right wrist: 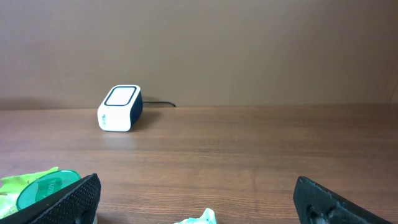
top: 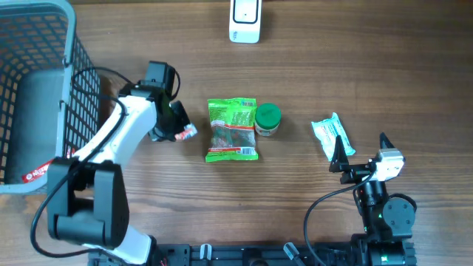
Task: Scan the item barcode
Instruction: 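Place the red sachet left of the snack bag, then reach into the basket and grasp the red Nescafe stick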
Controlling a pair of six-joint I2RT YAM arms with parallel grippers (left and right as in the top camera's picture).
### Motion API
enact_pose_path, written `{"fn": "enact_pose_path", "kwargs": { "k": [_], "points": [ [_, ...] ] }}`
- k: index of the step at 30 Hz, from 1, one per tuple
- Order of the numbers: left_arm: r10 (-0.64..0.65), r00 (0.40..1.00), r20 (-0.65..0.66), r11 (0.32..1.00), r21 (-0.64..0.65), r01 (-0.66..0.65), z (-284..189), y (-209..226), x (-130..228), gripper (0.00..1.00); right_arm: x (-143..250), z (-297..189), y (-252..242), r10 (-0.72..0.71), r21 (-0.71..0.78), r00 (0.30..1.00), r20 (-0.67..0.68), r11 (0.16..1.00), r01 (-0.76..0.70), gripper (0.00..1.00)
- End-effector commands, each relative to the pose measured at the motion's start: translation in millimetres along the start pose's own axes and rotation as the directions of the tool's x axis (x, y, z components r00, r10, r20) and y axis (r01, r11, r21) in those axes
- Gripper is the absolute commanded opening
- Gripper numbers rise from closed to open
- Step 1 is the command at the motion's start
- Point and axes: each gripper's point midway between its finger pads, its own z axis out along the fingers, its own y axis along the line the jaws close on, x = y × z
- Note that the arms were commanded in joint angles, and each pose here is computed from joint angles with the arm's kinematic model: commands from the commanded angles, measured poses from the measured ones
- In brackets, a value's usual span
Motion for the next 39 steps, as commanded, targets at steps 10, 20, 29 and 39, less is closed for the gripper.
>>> {"fn": "enact_pose_path", "kwargs": {
  "k": [10, 20, 29, 39],
  "points": [
    [0.079, 0.972, 0.221, 0.974, 0.190, -0.122, -159.8, -46.1, -32.4, 1.00, -1.5, -0.3, -1.3, 0.008, 0.009, 1.000, 0.008, 1.000, -0.009, 1.00],
    [-0.473, 0.529, 0.705, 0.881, 0.386, 0.273, -398.7, 46.5, -92.1, 1.00, -1.7, -0.3, -1.3, 0.008, 0.009, 1.000, 0.009, 1.000, -0.009, 1.00],
    [-0.867, 0.190, 0.461, 0.340, 0.267, 0.902, -312.4, 224.6, -82.5, 0.87, -1.4, -0.3, -1.2, 0.008, 0.009, 1.000, 0.008, 1.000, -0.009, 1.00],
    [-0.934, -0.030, 0.356, -0.044, -0.031, 0.999, -216.3, 282.0, -76.8, 0.90, -1.5, -0.3, -1.2, 0.008, 0.009, 1.000, 0.008, 1.000, -0.008, 1.00]
  ]
}}
